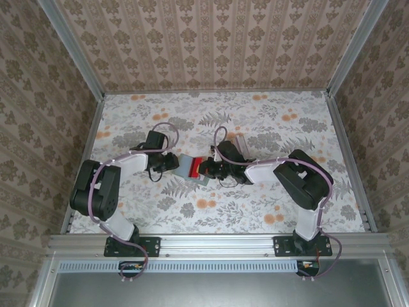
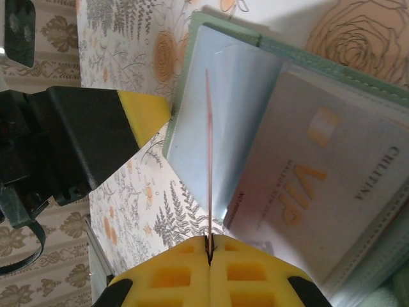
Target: Put the credit cards into the card holder
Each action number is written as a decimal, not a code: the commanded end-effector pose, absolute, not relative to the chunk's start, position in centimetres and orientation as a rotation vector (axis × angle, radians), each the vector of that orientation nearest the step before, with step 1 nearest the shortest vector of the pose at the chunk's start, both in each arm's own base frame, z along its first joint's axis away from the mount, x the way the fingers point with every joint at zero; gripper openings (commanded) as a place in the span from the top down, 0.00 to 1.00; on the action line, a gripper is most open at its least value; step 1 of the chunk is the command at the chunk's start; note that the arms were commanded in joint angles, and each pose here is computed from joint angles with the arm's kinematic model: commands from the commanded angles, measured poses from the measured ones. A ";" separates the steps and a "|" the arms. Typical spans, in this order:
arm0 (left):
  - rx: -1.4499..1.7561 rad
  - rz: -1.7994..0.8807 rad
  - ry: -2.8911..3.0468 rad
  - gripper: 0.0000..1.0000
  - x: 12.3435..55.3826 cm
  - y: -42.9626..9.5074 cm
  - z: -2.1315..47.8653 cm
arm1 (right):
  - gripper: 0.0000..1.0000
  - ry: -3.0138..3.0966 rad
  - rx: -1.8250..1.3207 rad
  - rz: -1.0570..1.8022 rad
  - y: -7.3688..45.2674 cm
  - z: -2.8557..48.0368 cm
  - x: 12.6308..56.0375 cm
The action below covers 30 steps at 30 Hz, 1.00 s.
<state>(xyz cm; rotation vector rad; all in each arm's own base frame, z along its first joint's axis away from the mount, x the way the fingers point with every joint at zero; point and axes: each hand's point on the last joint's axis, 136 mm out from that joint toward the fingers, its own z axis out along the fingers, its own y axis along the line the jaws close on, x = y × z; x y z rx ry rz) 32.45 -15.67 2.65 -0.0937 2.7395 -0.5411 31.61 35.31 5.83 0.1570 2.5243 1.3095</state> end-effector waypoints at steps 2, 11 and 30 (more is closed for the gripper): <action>-0.057 -0.609 2.712 0.71 32.5 -16.3 2.6 | 0.99 2.479 0.241 1.307 35.5 6.1 32.9; -0.085 -0.622 2.730 0.73 30.9 -15.9 1.4 | 0.99 2.509 0.324 1.328 35.8 4.3 33.2; -0.106 -0.610 2.742 0.73 29.5 -15.4 0.8 | 0.99 2.547 0.285 1.372 37.1 4.3 33.3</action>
